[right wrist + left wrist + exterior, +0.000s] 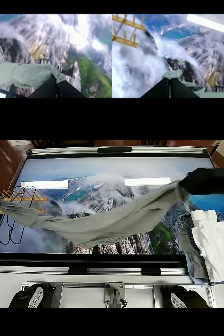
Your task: Fold the shirts.
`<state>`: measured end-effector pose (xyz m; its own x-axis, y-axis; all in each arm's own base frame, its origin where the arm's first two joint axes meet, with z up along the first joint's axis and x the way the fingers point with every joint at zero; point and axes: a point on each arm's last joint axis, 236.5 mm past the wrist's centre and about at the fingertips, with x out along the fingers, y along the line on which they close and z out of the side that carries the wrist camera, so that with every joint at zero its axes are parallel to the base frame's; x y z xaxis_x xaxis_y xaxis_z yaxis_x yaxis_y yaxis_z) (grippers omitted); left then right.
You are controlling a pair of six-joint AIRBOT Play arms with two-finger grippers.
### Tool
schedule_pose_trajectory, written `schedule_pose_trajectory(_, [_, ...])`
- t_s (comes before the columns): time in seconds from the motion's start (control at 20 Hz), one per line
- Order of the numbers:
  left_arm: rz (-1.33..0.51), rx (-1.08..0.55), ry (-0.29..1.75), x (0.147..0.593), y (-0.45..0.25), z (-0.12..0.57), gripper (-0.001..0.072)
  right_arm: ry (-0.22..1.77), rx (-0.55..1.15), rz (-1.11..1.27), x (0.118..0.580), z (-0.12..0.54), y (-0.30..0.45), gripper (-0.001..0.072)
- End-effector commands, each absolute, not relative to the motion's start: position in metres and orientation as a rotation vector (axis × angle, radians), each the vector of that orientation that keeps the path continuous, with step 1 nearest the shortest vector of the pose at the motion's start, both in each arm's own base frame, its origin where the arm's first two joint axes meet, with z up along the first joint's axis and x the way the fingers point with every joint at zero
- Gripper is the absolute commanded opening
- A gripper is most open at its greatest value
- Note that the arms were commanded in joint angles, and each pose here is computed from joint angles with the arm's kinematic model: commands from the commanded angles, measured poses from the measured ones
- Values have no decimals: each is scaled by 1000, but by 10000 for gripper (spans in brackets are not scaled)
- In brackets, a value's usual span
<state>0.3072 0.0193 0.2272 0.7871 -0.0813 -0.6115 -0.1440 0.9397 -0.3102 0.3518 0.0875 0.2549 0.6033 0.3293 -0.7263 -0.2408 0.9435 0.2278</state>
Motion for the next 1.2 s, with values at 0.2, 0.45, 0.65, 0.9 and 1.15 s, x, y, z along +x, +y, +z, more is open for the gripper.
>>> schedule_pose_trajectory(0.2, [21, -588, 811, 407, 19, 108, 32, 966, 438, 320, 476, 121, 123, 56])
schedule_pose_trajectory(0.45, [13, -872, 957, 436, -2, 41, 520, 1091, 536, 370, 486, 66, 144, 56])
schedule_pose_trajectory(0.65, [-35, -858, 1026, 422, 16, 57, 712, 1138, 509, 405, 471, 67, 148, 56])
schedule_pose_trajectory(0.9, [21, -729, 1406, 331, 30, 14, 504, 1253, 384, 451, 440, 53, 154, 56])
schedule_pose_trajectory(1.15, [-34, -882, 1376, 339, -44, -46, 667, 1289, 308, 459, 430, 46, 161, 56])
